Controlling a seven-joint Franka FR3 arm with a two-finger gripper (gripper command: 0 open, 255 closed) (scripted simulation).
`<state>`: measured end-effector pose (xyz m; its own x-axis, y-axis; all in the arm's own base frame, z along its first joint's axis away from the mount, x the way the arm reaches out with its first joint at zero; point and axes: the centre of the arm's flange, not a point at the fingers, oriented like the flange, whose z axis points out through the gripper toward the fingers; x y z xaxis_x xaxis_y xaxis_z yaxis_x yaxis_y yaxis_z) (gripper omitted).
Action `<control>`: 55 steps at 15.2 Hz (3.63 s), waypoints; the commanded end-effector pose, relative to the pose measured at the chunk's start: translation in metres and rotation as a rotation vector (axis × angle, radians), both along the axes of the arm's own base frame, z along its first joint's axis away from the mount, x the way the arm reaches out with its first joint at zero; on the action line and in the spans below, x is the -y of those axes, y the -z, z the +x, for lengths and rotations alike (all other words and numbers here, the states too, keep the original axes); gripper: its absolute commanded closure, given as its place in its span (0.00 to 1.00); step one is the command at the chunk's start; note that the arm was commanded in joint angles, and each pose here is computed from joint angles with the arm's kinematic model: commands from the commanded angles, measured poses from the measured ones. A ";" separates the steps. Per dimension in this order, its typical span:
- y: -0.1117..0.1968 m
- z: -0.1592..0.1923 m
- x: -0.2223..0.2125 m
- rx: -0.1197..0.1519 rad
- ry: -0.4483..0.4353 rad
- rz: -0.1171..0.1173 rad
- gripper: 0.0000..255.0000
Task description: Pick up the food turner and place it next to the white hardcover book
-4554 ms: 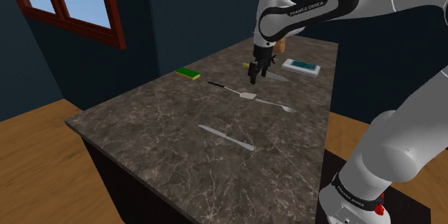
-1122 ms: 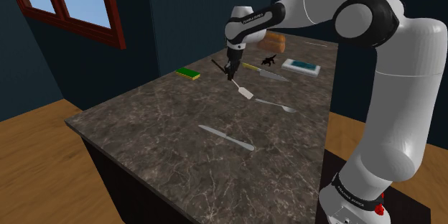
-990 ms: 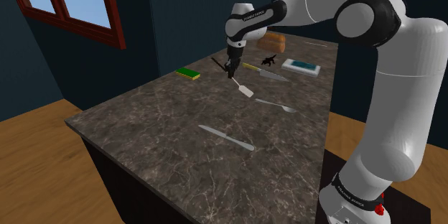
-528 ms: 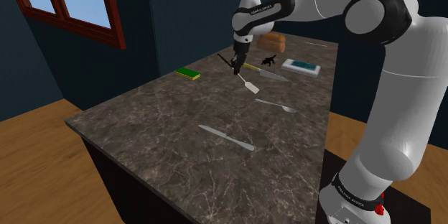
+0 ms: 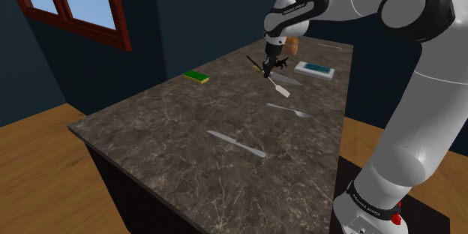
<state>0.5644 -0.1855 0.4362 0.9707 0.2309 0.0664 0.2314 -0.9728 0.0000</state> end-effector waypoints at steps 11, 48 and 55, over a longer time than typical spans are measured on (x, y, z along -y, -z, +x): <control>0.000 -0.096 0.127 0.000 -0.001 0.000 1.00; 0.086 -0.250 0.334 0.000 -0.001 0.000 1.00; 0.086 -0.250 0.334 0.000 -0.001 0.001 0.00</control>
<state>0.3143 -0.5190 0.3505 0.9704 0.2323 0.0663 0.2329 -0.9725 -0.0005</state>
